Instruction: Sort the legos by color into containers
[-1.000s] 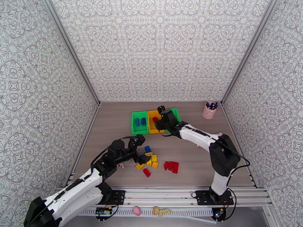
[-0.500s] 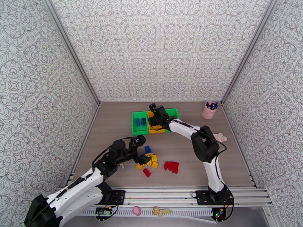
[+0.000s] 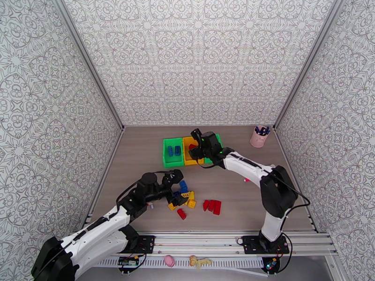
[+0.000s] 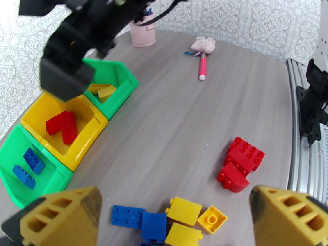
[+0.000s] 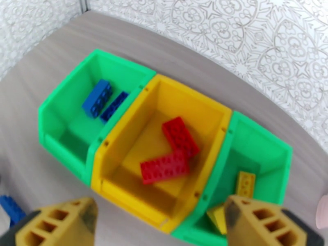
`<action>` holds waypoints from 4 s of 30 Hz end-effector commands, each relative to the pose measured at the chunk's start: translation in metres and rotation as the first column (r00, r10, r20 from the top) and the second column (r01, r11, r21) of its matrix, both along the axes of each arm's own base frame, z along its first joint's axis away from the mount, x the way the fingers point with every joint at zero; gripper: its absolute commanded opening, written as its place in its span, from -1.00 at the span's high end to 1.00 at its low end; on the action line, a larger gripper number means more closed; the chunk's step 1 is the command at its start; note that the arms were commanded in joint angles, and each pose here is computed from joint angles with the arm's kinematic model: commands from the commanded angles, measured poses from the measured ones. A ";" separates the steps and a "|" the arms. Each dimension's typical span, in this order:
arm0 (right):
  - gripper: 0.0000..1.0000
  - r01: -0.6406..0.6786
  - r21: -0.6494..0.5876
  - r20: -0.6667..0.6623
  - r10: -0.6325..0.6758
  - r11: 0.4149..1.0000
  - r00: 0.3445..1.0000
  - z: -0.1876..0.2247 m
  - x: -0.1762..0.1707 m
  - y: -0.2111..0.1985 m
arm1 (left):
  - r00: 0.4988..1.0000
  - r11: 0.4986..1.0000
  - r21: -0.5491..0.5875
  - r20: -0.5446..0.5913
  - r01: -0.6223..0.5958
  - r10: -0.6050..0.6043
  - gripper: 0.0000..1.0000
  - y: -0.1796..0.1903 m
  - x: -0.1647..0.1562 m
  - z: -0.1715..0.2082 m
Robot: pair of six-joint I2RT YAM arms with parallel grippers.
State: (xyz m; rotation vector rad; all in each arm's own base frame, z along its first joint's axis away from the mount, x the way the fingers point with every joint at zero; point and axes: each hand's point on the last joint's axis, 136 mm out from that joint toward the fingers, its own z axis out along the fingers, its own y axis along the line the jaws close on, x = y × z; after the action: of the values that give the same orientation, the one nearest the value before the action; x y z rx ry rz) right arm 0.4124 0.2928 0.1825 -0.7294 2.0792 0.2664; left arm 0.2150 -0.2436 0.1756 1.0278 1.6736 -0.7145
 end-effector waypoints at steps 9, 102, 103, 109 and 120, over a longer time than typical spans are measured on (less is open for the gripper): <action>-0.75 -0.383 -0.299 -0.367 0.264 0.874 0.892 -0.064 -0.144 -0.061 | 0.982 0.984 0.018 0.061 0.178 -0.179 -0.99 -0.009 -0.024 -0.008; 0.21 0.220 0.148 -0.085 -0.209 0.964 0.974 -0.053 0.062 0.032 | 0.994 0.994 -0.054 0.065 0.091 -0.087 -0.99 0.007 0.000 0.005; 0.20 0.223 0.143 -0.085 -0.212 0.964 0.974 -0.057 0.067 0.032 | 0.994 0.994 -0.054 0.065 0.092 -0.088 -0.99 0.007 0.000 0.005; -0.11 0.193 0.155 -0.071 -0.184 0.969 0.980 -0.048 0.077 0.043 | 0.995 0.996 -0.041 0.072 0.076 -0.073 -0.99 0.011 0.003 0.004; -0.63 0.092 0.124 -0.017 -0.091 0.988 0.996 -0.013 0.035 0.021 | 0.994 0.999 0.018 0.095 0.045 -0.046 -0.99 0.025 0.011 -0.006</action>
State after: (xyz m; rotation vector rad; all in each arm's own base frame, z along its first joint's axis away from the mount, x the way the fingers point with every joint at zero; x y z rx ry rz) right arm 0.4581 0.3219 0.1439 -0.5162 2.1313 0.3390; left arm 0.2235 -0.2209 0.1633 1.0863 1.6035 -0.6911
